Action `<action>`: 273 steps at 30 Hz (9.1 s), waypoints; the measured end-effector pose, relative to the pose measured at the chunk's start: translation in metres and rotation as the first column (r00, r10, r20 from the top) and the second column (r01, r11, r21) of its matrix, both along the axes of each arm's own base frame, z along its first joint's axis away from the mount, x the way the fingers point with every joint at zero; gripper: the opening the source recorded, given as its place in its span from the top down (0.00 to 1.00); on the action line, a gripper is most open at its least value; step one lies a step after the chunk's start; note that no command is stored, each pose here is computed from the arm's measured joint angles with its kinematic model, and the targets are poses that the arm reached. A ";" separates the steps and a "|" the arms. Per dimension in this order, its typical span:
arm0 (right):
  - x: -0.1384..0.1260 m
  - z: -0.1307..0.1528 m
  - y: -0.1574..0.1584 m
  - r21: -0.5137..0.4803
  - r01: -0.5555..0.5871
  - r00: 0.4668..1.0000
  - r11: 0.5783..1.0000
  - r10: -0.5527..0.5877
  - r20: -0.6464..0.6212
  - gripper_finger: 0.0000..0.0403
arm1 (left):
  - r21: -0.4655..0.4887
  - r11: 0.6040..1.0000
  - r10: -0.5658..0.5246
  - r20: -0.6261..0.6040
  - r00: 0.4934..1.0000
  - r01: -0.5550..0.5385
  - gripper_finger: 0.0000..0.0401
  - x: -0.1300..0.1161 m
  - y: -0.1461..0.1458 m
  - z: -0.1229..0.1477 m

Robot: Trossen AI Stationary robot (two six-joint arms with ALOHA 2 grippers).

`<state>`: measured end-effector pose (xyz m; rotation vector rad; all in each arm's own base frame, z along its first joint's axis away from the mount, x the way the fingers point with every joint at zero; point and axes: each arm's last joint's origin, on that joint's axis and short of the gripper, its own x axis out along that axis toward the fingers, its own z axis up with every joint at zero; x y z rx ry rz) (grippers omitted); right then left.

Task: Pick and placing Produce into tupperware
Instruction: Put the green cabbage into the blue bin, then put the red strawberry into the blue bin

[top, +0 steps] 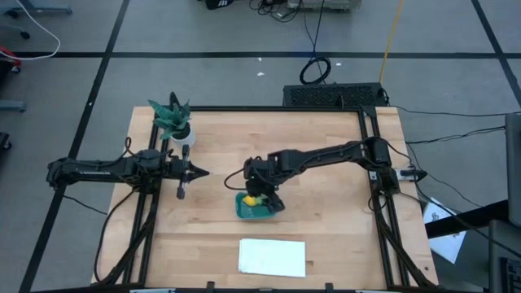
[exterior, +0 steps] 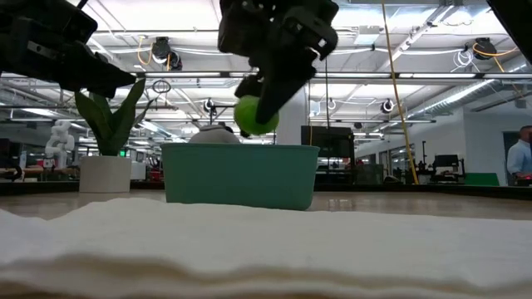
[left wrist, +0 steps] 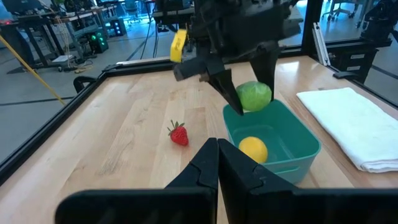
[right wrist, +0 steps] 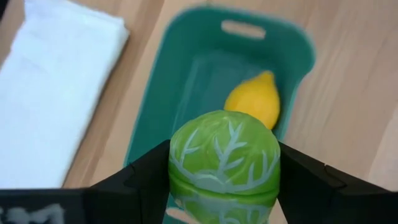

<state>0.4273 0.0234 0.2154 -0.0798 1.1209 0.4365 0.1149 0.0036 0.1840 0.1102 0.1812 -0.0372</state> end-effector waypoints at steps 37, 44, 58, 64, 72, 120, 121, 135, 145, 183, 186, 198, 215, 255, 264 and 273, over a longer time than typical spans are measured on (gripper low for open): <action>-0.003 -0.028 0.012 0.004 -0.016 1.000 1.000 0.016 -0.015 0.44 | 0.000 1.000 0.000 -0.009 1.000 0.000 0.99 0.000 0.000 -0.001; -0.003 -0.027 0.012 0.004 -0.015 1.000 1.000 0.015 -0.013 0.44 | 0.000 1.000 0.000 -0.011 1.000 0.000 0.99 0.000 0.000 -0.001; -0.010 -0.045 0.011 0.004 -0.016 0.999 1.000 0.016 -0.032 0.44 | 0.000 1.000 0.000 -0.011 1.000 0.000 0.99 0.000 0.000 -0.001; -0.011 -0.049 0.012 0.003 -0.020 0.999 1.000 0.020 -0.026 0.43 | 0.003 1.000 0.000 -0.011 1.000 0.001 0.99 0.000 0.000 -0.001; -0.012 -0.051 0.012 -0.002 -0.033 0.999 0.999 0.033 -0.030 0.44 | 0.003 1.000 -0.001 -0.011 1.000 0.001 0.99 0.000 0.000 -0.001; -0.007 -0.073 0.009 -0.019 -0.054 0.997 0.998 0.052 -0.057 0.39 | 0.003 1.000 0.000 -0.017 1.000 0.001 0.99 0.000 0.000 -0.002; -0.007 -0.072 0.009 -0.019 -0.050 0.997 0.999 0.049 -0.052 0.38 | 0.003 1.000 0.000 -0.018 1.000 0.000 0.99 0.000 0.000 -0.002; -0.011 -0.063 0.008 -0.062 -0.008 0.998 0.998 0.004 -0.065 0.29 | -0.001 1.000 0.001 -0.018 1.000 -0.001 0.99 0.000 0.000 -0.002; -0.013 -0.041 0.007 -0.080 0.017 1.000 0.997 -0.018 -0.006 0.29 | -0.001 1.000 0.000 -0.019 1.000 0.000 0.99 0.000 0.000 -0.002; -0.018 -0.016 0.007 -0.104 -0.008 0.997 0.995 0.017 0.080 0.99 | -0.001 1.000 0.000 -0.019 1.000 0.000 0.99 0.000 0.000 -0.002; -0.019 -0.015 0.007 -0.095 0.008 0.997 0.995 -0.001 0.071 1.00 | -0.001 1.000 0.000 -0.019 1.000 0.000 0.99 0.000 0.000 -0.002; -0.031 0.018 0.006 -0.077 0.037 0.992 0.996 -0.027 0.122 1.00 | -0.001 1.000 0.000 -0.019 1.000 0.000 0.99 0.000 0.000 -0.002; -0.035 0.034 0.002 -0.055 0.069 0.983 0.996 -0.059 0.172 1.00 | -0.009 1.000 0.002 -0.020 1.000 -0.002 0.99 0.000 0.000 -0.002; -0.058 0.082 -0.005 -0.003 0.064 0.954 0.998 -0.060 0.293 1.00 | 0.013 0.999 0.031 -0.025 0.999 -0.030 0.99 0.000 0.001 -0.002; -0.059 0.081 -0.010 -0.009 0.085 0.958 0.996 -0.079 0.275 1.00 | 0.016 0.999 0.051 -0.016 0.999 -0.050 0.99 0.000 0.002 -0.002; -0.085 0.120 -0.012 0.005 0.093 0.919 0.996 -0.088 0.385 1.00 | 0.014 0.999 0.051 -0.020 0.998 -0.051 0.99 0.000 0.002 -0.002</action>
